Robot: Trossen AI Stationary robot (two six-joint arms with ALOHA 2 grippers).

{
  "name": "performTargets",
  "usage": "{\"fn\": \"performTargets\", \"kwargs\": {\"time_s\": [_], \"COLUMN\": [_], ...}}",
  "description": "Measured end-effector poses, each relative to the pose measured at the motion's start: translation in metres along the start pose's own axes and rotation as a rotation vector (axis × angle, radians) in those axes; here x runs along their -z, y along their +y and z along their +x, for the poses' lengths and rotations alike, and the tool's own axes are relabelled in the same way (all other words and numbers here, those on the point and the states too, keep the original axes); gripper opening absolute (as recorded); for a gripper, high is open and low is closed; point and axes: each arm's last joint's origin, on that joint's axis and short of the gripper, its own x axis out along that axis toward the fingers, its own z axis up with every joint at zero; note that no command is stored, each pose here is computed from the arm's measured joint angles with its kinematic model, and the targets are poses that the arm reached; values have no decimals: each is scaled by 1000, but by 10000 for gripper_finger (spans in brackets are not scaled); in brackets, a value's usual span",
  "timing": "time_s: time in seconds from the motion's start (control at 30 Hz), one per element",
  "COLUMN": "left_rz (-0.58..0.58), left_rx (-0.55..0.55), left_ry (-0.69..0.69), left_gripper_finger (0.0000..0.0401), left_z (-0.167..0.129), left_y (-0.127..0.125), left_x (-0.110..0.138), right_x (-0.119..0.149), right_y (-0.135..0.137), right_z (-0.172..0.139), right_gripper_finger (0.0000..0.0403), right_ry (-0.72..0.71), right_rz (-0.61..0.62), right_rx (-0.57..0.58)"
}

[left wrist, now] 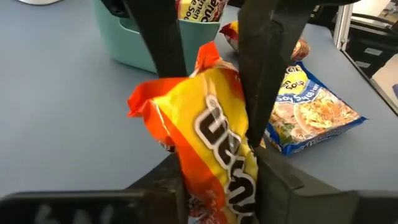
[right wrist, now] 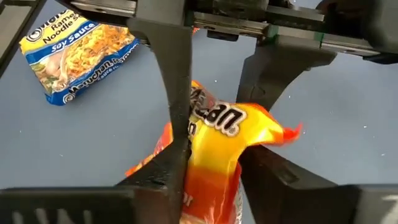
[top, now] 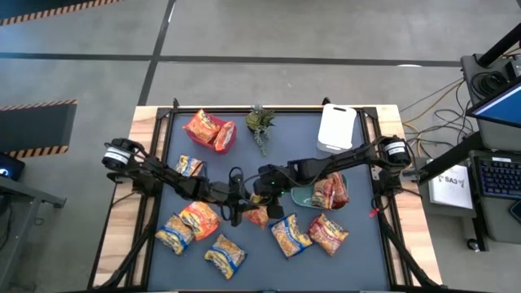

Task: Sort Maruchan noodles
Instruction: Put the orange noodle pack into the red bin

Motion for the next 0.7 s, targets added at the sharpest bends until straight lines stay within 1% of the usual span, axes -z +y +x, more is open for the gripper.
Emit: {"fn": "performTargets", "kwargs": {"time_s": [0.03, 0.1, 0.2, 0.3, 0.53, 0.7], "left_rz": [-1, -1, 0, 3, 43, 90], "left_rx": [0, 1, 2, 2, 17, 25], "left_ry": [0, -2, -2, -1, -32, -67], "left_gripper_finger": [94, 91, 100, 107, 93, 93], "left_z": [0, -1, -2, -3, -17, -34], "left_y": [0, 0, -1, -1, -5, -8], "left_x": [0, -1, -2, -3, -19, -36], "right_x": [0, -1, -4, -9, -10, -1], "right_y": [0, 0, 1, 4, 11, 14], "right_z": [0, -2, -9, -24, -60, -81], "right_gripper_finger": [137, 159, 190, 213, 245, 256], "right_ry": [-1, -2, -10, -21, -60, -97], "right_rz": [3, 7, 6, 5, 8, 19], "right_rx": [0, 1, 6, 10, 14, 69]}}
